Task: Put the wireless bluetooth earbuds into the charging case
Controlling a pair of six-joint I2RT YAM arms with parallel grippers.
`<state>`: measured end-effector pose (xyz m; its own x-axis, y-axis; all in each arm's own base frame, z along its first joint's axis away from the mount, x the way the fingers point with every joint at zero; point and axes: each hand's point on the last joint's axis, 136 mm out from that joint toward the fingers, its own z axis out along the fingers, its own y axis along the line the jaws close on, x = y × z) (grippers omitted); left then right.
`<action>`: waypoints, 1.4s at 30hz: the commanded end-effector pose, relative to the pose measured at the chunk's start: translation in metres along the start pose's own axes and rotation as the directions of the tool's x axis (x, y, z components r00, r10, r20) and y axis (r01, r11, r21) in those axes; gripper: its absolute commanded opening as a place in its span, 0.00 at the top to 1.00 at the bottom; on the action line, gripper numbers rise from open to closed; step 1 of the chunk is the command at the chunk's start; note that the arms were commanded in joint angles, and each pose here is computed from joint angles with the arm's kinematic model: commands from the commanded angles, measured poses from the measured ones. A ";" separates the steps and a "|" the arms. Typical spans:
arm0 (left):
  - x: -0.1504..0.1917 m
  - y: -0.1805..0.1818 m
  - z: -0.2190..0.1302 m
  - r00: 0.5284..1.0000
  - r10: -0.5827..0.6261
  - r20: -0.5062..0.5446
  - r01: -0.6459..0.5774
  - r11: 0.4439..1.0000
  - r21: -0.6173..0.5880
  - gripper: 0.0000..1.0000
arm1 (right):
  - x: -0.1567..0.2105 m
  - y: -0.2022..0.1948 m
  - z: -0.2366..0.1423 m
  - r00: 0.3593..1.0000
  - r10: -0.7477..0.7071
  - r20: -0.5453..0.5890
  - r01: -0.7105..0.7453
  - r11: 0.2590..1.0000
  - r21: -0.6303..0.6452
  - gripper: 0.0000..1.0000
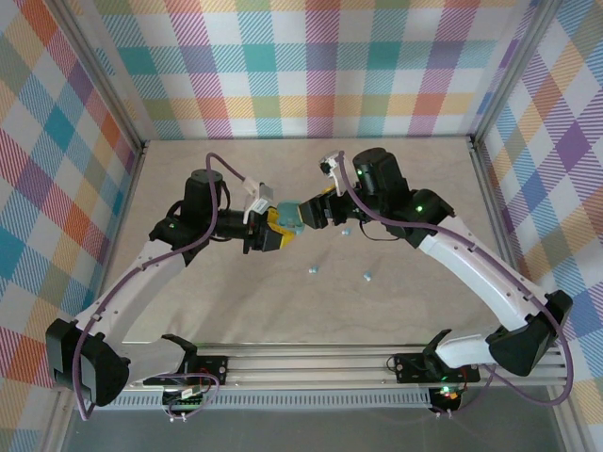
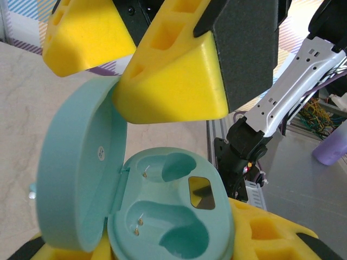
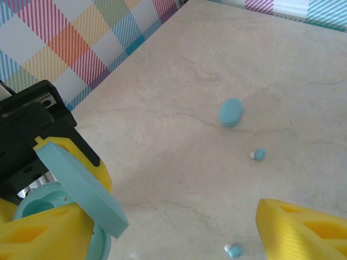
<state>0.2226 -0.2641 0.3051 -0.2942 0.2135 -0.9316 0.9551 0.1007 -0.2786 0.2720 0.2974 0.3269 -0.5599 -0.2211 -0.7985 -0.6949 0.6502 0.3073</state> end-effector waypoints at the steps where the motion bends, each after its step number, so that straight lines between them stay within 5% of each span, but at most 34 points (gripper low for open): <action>1: -0.005 -0.012 -0.004 0.999 0.041 0.019 -0.042 0.999 0.030 1.00 | 0.001 -0.006 0.003 0.999 0.052 -0.012 -0.052 0.999 0.008 0.22; 22: -0.007 0.000 -0.006 1.000 0.000 0.014 0.000 1.000 -0.011 1.00 | -0.013 0.029 -0.015 0.998 0.060 0.028 -0.055 0.984 -0.168 0.18; 37: -0.008 -0.002 -0.006 1.000 -0.010 0.018 0.010 1.000 0.007 1.00 | -0.001 0.010 0.001 0.998 0.063 -0.020 -0.065 0.994 -0.087 0.17; 42: -0.009 -0.004 -0.007 1.000 -0.002 0.024 0.002 1.000 0.012 1.00 | 0.007 -0.011 0.013 0.984 0.162 -0.078 -0.165 0.986 -0.034 0.18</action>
<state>0.2255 -0.2615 0.3055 -0.3156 0.2073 -0.9260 0.9478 0.1155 -0.2972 0.2726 0.3041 0.3179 -0.6524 -0.1925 -0.7330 -0.6628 0.6138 0.4288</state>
